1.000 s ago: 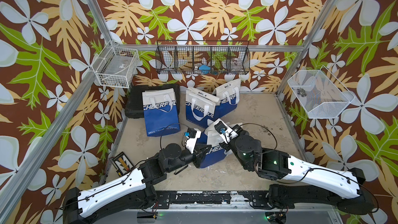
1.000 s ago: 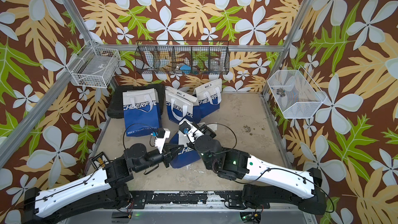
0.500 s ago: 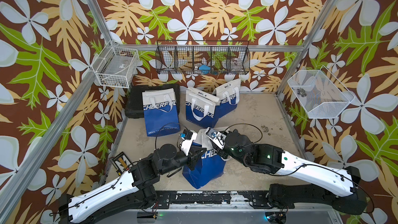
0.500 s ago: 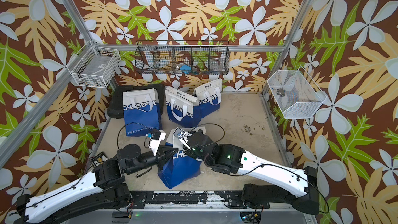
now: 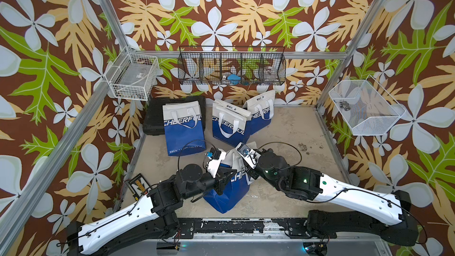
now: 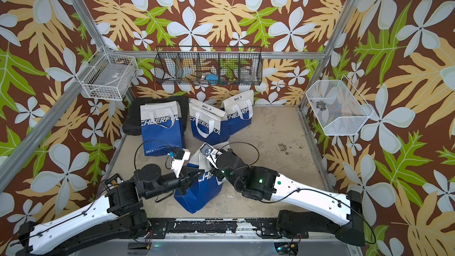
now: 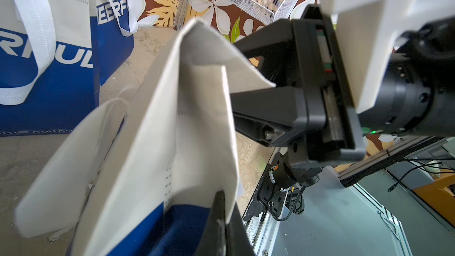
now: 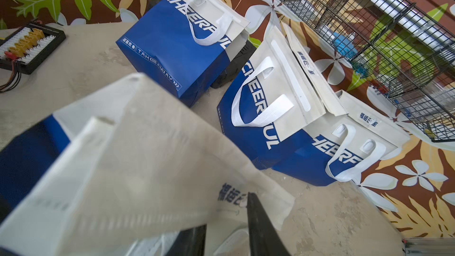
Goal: Open the takeout bag
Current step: Open the takeout bag at the center of the board.
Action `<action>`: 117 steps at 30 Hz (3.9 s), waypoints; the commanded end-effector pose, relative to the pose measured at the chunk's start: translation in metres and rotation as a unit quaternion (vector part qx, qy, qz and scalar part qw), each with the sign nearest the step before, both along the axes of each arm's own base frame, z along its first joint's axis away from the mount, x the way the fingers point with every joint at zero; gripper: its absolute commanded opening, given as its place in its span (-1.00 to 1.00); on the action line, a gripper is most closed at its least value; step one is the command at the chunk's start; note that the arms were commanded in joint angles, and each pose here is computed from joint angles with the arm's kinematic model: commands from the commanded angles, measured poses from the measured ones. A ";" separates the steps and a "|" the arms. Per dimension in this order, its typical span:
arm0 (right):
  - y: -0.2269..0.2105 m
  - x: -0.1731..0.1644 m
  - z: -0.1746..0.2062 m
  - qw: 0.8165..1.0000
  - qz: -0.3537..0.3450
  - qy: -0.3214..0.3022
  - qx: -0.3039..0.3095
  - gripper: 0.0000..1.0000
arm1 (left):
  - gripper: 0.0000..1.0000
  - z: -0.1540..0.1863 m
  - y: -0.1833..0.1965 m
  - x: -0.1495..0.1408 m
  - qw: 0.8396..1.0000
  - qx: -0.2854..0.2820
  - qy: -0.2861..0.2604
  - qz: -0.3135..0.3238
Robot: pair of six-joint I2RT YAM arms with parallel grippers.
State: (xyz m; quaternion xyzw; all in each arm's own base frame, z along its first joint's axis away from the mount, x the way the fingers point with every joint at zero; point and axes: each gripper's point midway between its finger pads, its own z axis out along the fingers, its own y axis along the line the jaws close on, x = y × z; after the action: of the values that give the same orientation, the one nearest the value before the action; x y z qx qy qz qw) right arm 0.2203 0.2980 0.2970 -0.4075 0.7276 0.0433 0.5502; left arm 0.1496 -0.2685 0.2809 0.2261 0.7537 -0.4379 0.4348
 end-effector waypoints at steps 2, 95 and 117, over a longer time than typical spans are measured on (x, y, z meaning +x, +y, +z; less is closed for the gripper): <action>0.018 -0.001 0.020 0.999 0.025 -0.005 0.045 -0.33 | -1.00 0.005 -0.005 -0.005 1.000 -0.011 0.001 -0.019; 0.015 0.007 -0.021 0.961 -0.050 0.271 -0.015 -1.00 | 0.06 0.020 0.046 0.017 0.985 -0.101 0.088 0.108; 0.055 -0.050 0.018 0.928 0.037 0.357 0.095 -1.00 | 0.30 0.041 0.037 0.047 0.942 -0.188 0.125 0.249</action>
State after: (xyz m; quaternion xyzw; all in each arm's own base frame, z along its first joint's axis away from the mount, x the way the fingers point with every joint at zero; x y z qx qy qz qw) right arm 0.1839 0.3426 0.3101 -0.3311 0.8620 0.2364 0.3023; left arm 0.1881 -0.2340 0.2986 -0.0790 0.7719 -0.4508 0.4412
